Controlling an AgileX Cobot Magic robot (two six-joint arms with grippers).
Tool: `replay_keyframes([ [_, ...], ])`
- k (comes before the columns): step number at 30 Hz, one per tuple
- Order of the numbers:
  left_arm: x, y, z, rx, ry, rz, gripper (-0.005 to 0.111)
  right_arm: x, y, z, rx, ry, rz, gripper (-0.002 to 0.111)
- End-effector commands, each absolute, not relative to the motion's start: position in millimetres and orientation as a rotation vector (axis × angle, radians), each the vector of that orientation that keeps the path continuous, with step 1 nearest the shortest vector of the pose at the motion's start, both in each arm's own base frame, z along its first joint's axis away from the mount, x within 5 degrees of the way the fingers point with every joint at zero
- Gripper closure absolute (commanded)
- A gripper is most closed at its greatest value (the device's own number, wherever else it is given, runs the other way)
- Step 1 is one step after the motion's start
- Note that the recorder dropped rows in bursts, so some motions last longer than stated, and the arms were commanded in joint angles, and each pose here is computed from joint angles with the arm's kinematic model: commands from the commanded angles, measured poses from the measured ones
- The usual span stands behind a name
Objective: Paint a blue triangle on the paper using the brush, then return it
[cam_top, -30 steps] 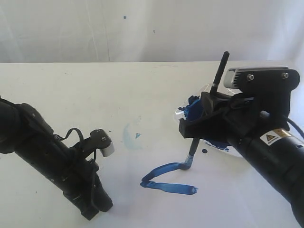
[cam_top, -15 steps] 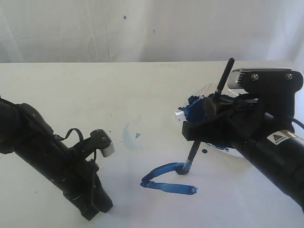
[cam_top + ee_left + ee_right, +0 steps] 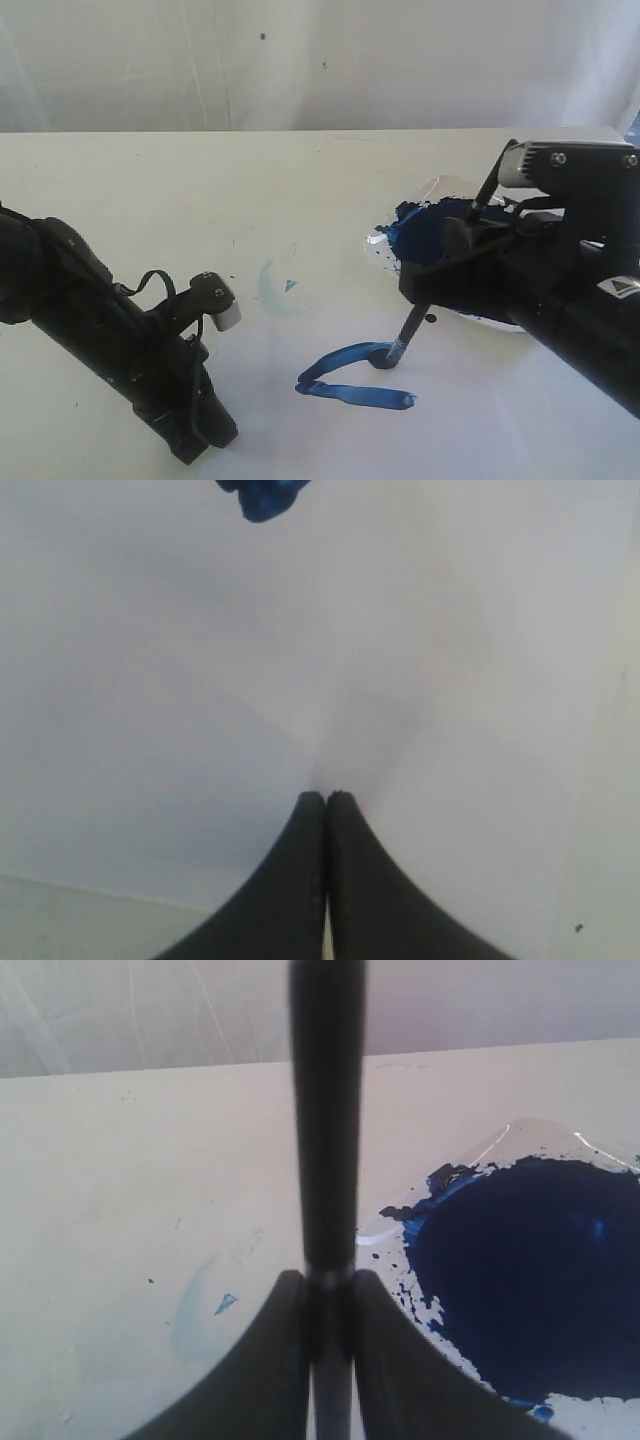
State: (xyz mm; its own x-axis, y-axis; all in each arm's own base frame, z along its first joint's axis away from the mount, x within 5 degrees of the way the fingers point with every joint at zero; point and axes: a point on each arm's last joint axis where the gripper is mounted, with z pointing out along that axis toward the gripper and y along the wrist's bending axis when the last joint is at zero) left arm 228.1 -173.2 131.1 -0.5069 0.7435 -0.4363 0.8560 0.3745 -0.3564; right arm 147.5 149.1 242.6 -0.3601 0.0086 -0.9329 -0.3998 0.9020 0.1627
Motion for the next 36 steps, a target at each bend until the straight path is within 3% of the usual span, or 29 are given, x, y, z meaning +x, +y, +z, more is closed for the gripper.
replay_keyframes([
  [1, 224.4, -172.7, 130.1, 1.440, 2.442, -0.851, 0.107, 143.1, 147.1, 243.1, -0.316, 1.922, 0.463, 0.108],
  [36, 224.4, -172.7, 130.1, 1.440, 2.442, -0.851, 0.107, 126.3, 122.7, 254.8, -0.308, 2.009, 0.445, 0.108],
])
